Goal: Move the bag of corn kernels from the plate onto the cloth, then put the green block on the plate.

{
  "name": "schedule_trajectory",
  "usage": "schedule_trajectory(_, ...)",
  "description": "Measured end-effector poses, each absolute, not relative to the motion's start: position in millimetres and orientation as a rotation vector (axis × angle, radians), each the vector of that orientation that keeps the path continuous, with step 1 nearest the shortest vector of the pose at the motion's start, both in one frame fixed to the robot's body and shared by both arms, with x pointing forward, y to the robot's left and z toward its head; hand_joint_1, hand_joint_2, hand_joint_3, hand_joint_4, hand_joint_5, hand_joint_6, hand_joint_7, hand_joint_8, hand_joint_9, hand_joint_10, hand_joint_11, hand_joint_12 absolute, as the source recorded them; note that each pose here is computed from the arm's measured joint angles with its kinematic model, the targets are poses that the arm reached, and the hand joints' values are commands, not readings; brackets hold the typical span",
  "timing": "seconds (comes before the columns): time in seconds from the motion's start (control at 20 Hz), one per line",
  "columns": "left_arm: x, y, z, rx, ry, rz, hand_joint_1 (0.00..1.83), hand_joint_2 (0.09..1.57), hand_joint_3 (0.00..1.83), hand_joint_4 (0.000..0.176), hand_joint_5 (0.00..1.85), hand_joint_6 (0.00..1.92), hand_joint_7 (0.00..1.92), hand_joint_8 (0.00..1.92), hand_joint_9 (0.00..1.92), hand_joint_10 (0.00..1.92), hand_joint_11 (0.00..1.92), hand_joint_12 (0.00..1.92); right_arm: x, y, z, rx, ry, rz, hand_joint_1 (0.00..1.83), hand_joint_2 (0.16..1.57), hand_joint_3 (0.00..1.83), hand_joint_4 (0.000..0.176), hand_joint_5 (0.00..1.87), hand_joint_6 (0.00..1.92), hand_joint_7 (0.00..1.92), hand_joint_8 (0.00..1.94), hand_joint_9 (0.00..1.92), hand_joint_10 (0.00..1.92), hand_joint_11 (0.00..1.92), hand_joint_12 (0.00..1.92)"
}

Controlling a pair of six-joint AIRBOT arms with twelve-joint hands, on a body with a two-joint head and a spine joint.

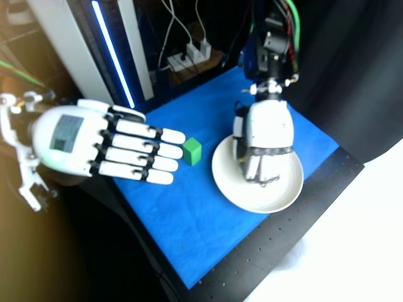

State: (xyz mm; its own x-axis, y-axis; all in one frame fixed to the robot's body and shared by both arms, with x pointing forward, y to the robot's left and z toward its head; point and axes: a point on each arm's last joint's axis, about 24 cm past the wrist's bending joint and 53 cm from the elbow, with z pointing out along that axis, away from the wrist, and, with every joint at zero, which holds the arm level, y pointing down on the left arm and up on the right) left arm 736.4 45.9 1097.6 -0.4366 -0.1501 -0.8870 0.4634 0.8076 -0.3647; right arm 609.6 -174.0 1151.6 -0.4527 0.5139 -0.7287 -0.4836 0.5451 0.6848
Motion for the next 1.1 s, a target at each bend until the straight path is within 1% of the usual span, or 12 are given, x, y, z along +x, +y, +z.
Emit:
schedule_trajectory(0.1,729.3,47.0,1127.0,0.26,1.816,-0.719,1.22,1.43,0.0,0.0,0.46,1.75,0.26,1.88,0.5,1.89,0.55,1.92,609.3,-174.0,1151.2,0.026,1.693,1.143,0.32,1.33,0.0,0.0,0.0,0.0,0.0,0.0,0.0,0.0,0.0,0.0)
schedule_trajectory(0.2,720.8,46.4,1153.8,0.275,1.731,-0.742,1.27,1.41,0.0,0.0,0.38,1.8,0.06,1.28,0.4,1.82,0.36,1.92,609.5,-174.4,1151.2,0.031,1.693,1.144,0.32,1.33,0.01,0.0,0.0,0.0,0.0,0.0,0.0,0.0,0.0,0.0)
schedule_trajectory(0.25,713.3,47.6,1169.7,0.287,1.679,-0.755,1.24,1.42,0.0,0.0,0.46,1.83,0.25,1.71,0.44,1.85,0.31,1.92,609.6,-174.5,1151.2,0.032,1.693,1.145,0.32,1.33,0.01,0.0,0.0,0.0,0.0,0.0,0.0,0.0,0.0,0.0)
schedule_trajectory(0.4,686.6,65.7,1206.1,0.27,1.541,-0.823,1.18,1.43,0.0,0.0,0.46,1.84,0.37,1.83,0.45,1.84,0.69,1.92,609.9,-174.8,1151.4,0.04,1.692,1.147,0.32,1.34,0.0,0.009,0.0,0.0,0.0,0.0,0.0,0.0,0.0,0.0)
schedule_trajectory(0.5,660.8,86.3,1195.0,0.225,1.546,-0.896,1.42,1.35,0.0,0.0,0.19,1.32,0.45,1.78,0.49,1.79,0.66,1.92,609.5,-177.0,1147.4,0.052,1.704,1.141,0.34,1.33,0.0,0.015,0.0,0.0,0.0,0.0,0.0,0.0,0.0,0.0)
schedule_trajectory(0.6,642.2,96.5,1179.6,0.216,1.582,-0.913,1.01,1.43,0.01,0.018,0.46,1.74,0.41,1.85,0.47,1.92,0.71,1.92,608.1,-176.2,1146.5,0.051,1.706,1.143,0.4,1.32,0.0,0.001,0.0,0.0,0.0,0.0,0.0,0.0,0.0,0.0)
schedule_trajectory(0.8,596.6,102.7,1164.7,0.209,1.598,-0.996,1.0,1.44,0.0,0.0,0.51,1.76,0.35,1.85,0.37,1.66,0.55,1.79,607.6,-176.0,1145.2,0.069,1.709,1.148,0.38,1.32,0.0,0.0,0.0,0.0,0.0,0.0,0.0,0.0,0.0,0.0)
schedule_trajectory(0.9,582.8,105.4,1146.2,0.171,1.65,-1.055,1.2,1.44,0.01,0.0,0.44,1.82,0.27,1.88,0.44,1.9,0.38,1.92,607.5,-176.1,1145.5,0.071,1.708,1.149,0.33,1.32,0.0,0.0,0.0,0.0,0.0,0.0,0.0,0.0,0.0,0.0)
schedule_trajectory(0.95,581.5,107.0,1140.1,0.161,1.669,-1.054,1.0,1.43,0.0,0.0,0.44,1.77,0.09,1.53,0.21,1.72,0.2,1.89,607.8,-176.4,1145.4,0.074,1.707,1.149,0.33,1.32,0.0,0.0,0.0,0.0,0.0,0.0,0.0,0.0,0.0,0.0)
schedule_trajectory(1.0,583.6,111.1,1133.8,0.136,1.69,-1.044,0.92,1.35,0.0,0.0,0.17,1.32,0.09,1.08,0.07,1.34,0.04,1.67,608.1,-176.7,1145.6,0.077,1.706,1.149,0.31,1.32,0.0,0.0,0.0,0.0,0.0,0.0,0.0,0.0,0.0,0.0)
schedule_trajectory(1.05,586.6,113.3,1129.4,0.115,1.698,-1.04,0.62,1.27,0.0,0.046,0.03,0.55,0.02,0.26,0.01,0.31,0.01,0.85,608.1,-176.7,1145.6,0.077,1.706,1.149,0.27,1.32,0.0,0.0,0.0,0.0,0.0,0.0,0.0,0.0,0.0,0.0)
schedule_trajectory(1.1,588.8,115.9,1125.7,0.082,1.709,-1.037,0.51,1.17,0.0,0.106,0.02,0.15,0.0,0.05,0.0,0.06,0.0,0.27,607.7,-175.6,1144.8,0.077,1.707,1.151,0.24,1.32,0.0,0.0,0.0,0.0,0.0,0.0,0.0,0.0,0.0,0.0)
